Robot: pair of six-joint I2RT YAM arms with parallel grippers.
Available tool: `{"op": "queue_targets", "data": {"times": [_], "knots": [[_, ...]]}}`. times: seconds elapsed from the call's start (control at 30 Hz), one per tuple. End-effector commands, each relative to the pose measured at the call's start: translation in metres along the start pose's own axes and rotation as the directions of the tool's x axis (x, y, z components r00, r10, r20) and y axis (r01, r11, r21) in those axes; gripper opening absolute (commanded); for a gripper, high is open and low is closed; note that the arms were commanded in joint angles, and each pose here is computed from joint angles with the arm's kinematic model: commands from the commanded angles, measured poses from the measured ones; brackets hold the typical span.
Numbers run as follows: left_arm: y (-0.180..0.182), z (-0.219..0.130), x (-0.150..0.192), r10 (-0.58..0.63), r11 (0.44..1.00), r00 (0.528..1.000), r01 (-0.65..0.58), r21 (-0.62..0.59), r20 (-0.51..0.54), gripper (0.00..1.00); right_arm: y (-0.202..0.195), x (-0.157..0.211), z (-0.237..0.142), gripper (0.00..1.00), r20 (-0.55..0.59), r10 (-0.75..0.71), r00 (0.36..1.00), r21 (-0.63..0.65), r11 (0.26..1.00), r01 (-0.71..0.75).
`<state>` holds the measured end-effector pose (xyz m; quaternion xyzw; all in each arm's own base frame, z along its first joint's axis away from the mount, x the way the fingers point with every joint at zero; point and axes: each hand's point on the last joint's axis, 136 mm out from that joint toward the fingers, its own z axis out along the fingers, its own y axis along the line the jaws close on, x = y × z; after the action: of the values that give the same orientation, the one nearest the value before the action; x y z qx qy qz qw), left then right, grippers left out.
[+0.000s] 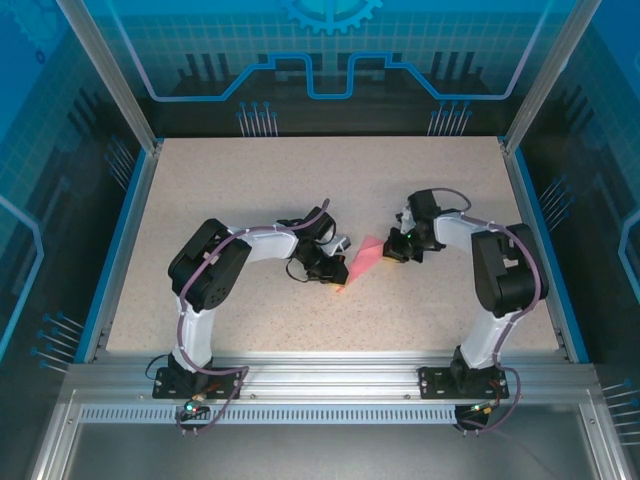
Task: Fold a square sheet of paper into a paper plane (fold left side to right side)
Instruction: Fold the wing for the fifth time at the center of the table.
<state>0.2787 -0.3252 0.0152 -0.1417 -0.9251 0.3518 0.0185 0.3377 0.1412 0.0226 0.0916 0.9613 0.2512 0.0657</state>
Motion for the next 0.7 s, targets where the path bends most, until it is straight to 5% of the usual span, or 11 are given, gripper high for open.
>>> {"op": "queue_targets", "data": {"times": [0.0,0.37,0.67], "knots": [[-0.004,-0.006,0.009,0.003,1.0,1.0,-0.003,0.001,-0.019,0.11,-0.002,-0.006,-0.026,0.0,0.068,-0.007,0.998,0.032,0.999,0.005],[-0.019,-0.014,-0.007,0.037,0.999,0.999,-0.037,0.029,0.0,0.15,0.042,0.013,-0.022,0.04,0.06,-0.075,0.995,-0.113,0.99,0.081],[0.0,0.001,-0.002,0.007,1.0,1.0,-0.008,-0.015,-0.03,0.16,0.041,0.003,0.012,0.03,0.016,-0.074,0.997,-0.06,0.995,0.075]]}}
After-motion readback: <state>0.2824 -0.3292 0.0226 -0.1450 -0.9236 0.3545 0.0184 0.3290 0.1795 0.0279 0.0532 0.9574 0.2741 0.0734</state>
